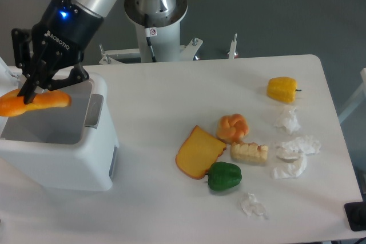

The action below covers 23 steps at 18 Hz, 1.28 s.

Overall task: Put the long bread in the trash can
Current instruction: 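Lower the orange bread roll into the bin opening, then open the gripper to release the roll into the bin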

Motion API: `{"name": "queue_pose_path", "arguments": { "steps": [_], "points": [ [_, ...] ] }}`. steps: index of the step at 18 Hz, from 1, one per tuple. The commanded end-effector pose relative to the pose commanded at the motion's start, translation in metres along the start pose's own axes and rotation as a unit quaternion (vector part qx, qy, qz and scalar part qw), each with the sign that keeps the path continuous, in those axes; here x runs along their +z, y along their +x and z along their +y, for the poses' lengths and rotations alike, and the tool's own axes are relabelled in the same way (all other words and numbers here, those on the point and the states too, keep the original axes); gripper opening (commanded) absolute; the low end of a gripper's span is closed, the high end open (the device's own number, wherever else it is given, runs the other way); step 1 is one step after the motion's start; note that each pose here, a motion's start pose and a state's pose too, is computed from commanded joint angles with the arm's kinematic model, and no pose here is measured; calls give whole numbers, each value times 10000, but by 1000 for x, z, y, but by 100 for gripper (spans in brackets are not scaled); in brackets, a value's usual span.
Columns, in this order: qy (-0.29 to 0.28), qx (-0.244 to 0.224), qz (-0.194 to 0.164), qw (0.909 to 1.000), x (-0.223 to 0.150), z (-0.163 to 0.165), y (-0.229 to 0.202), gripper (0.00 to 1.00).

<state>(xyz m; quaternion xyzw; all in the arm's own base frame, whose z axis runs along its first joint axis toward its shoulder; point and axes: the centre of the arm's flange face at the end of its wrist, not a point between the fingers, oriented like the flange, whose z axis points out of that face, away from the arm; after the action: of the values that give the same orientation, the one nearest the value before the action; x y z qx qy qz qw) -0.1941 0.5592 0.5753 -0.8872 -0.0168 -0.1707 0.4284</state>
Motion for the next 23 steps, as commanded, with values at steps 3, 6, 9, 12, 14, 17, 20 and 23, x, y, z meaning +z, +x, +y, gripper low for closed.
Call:
{"name": "queue_pose_path", "arguments": {
  "steps": [3,6,9,12,14,17,20,23],
  "points": [
    [-45,-49,18,10000,4,5,-3,5],
    [-78,-81,23,9999,7,9,-5,8],
    [-113,-119,37,9999,10,13,-6,16],
    [-142,-146,41,9998,13,16,-8,20],
    [-157,-163,47,9997,14,18,-8,20],
    [-192,-193,61,9996,17,22,-10,25],
    [-226,-86,78,9997,20,27,-11,26],
    [-265,-60,97,9996,23,33,-12,27]
  ]
}}
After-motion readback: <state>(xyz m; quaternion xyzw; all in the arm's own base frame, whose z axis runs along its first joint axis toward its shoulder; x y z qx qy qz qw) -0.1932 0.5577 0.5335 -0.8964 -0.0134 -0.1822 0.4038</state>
